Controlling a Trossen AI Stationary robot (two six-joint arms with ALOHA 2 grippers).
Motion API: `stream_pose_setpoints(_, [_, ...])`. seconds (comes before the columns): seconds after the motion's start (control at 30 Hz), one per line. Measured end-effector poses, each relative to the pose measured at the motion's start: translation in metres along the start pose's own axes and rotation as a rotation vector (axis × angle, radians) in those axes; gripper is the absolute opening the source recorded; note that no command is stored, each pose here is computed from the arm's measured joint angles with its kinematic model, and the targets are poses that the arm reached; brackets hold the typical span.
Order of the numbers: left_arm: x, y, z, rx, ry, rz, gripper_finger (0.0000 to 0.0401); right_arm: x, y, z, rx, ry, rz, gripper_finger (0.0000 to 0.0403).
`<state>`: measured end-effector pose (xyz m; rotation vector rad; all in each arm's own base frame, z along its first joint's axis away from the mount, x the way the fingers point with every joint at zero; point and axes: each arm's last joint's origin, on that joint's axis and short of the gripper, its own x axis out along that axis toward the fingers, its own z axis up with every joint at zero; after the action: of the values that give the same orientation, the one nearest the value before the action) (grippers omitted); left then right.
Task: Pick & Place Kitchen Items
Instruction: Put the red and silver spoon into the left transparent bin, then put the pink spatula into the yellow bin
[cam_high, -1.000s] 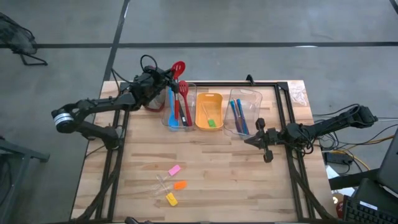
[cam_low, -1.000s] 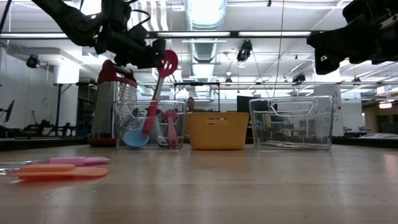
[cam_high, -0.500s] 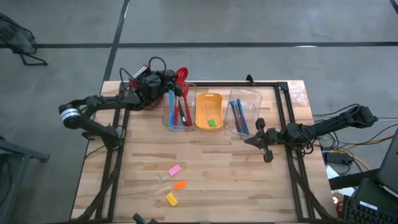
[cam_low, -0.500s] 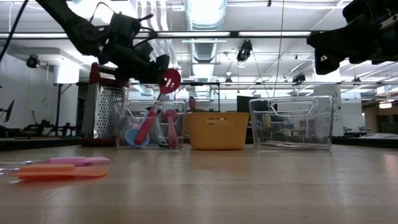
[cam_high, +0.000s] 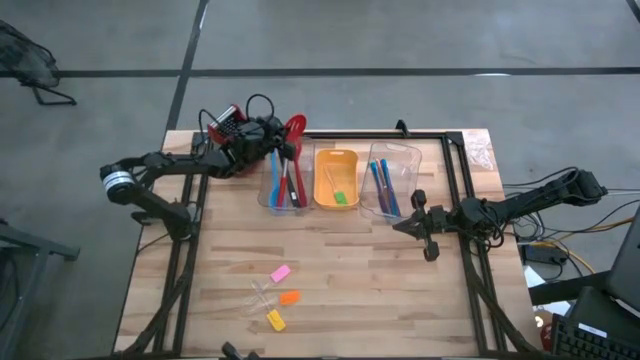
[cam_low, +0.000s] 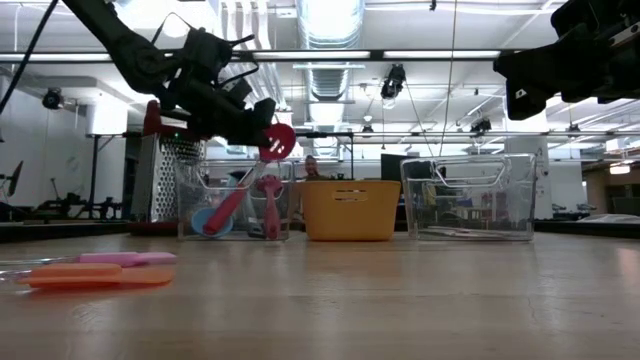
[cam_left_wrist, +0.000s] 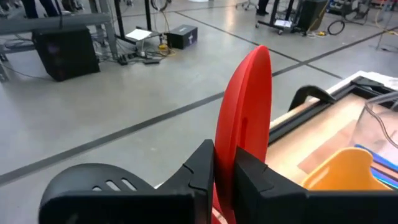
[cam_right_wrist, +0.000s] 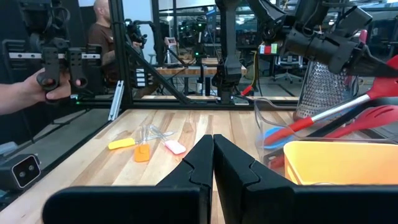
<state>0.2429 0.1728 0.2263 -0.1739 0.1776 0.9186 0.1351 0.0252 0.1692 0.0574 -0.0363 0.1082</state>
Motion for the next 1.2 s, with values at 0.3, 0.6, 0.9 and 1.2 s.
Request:
stream_pose_setpoints(0.3, [-0.001,0.0,-0.001,0.014,0.026,-0.018,0.0035,0.0,0.0,0.0,0.0,0.0,0.0,0.0008])
stream_pose_setpoints(0.6, [-0.001,-0.001,-0.004,0.012,0.051,-0.036,0.0035,0.0,0.0,0.0,0.0,0.0,0.0,0.0008])
stream_pose_setpoints(0.9, [-0.003,-0.001,-0.004,0.016,0.063,-0.042,0.0088,0.0,0.0,0.0,0.0,0.0,0.0,0.0008])
stream_pose_setpoints(1.2, [-0.03,-0.003,0.018,0.02,0.028,-0.191,0.0154,0.0,0.0,0.0,0.0,0.0,0.0,0.0008])
